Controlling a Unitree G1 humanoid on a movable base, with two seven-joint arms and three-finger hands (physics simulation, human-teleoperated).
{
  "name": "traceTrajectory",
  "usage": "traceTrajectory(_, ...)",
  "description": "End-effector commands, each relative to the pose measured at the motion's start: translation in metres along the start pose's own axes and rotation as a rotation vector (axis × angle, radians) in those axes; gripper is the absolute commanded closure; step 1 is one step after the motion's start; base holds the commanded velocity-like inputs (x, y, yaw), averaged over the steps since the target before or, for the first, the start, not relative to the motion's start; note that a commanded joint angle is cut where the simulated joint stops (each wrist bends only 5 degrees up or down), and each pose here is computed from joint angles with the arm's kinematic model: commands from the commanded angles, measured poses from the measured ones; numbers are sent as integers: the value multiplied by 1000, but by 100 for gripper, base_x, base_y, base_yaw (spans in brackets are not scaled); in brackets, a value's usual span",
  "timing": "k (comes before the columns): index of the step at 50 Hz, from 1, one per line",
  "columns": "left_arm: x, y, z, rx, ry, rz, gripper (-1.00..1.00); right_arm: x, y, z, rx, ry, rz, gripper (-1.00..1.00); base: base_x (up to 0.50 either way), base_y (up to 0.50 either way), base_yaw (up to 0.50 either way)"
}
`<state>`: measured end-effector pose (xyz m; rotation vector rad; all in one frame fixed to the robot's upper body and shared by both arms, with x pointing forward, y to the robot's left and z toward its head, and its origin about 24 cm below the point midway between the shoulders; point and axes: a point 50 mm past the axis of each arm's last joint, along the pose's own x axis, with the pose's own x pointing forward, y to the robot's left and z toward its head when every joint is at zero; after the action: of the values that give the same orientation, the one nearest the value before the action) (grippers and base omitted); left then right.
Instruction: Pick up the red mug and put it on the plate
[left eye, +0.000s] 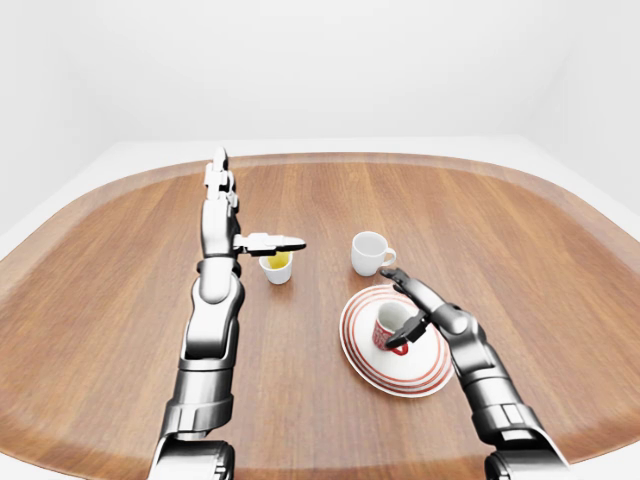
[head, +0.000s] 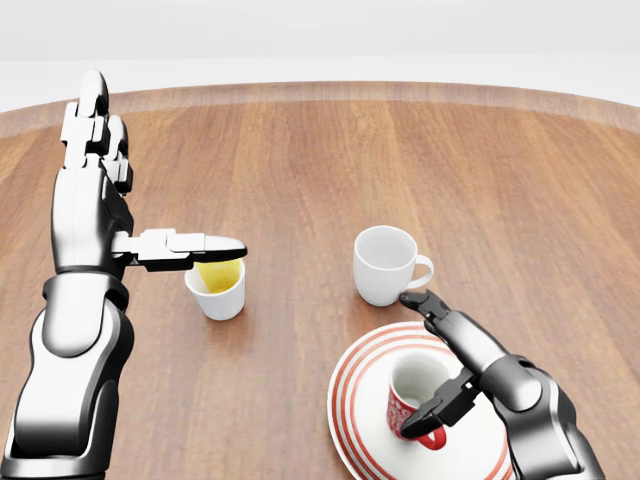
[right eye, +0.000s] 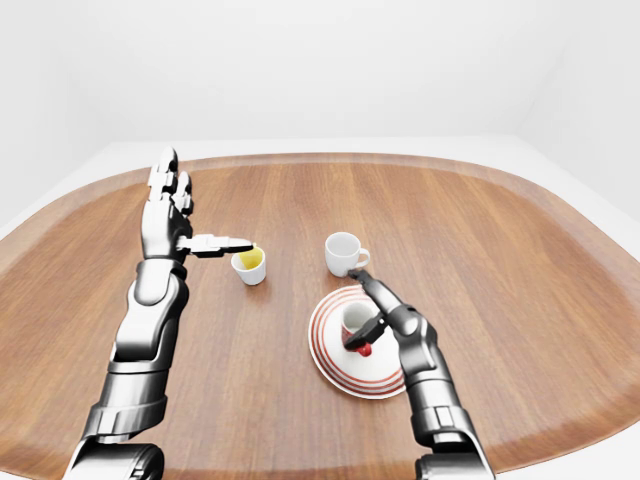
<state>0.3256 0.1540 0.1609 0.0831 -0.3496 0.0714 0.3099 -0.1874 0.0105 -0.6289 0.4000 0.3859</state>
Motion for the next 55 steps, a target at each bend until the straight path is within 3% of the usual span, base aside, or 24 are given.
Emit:
traceTrajectory(1,0,-1,1,2,-5,-3,-100,0,-2,1,13,-7,-20,-100,0,0,0)
traceTrajectory(15,0,0,1,2,-3,-1,-100,-5,-7,15,-10,-71,-36,-100,0,0,0)
traceTrajectory(22,0,1,4,3,-18,1,-100,-23,-27,51,-61,-230,-96,-100,0,0,0)
traceTrajectory(36,3,6,20,3,-82,4,-100,-81,-60,128,-207,-577,-263,-100,0,0,0)
traceTrajectory(41,8,10,21,-4,-80,18,-100,-91,-65,140,-220,-641,-297,-100,0,0,0)
traceTrajectory(55,5,29,97,-99,-394,40,-100,-191,-88,221,-418,-1123,-529,-100,0,0,0)
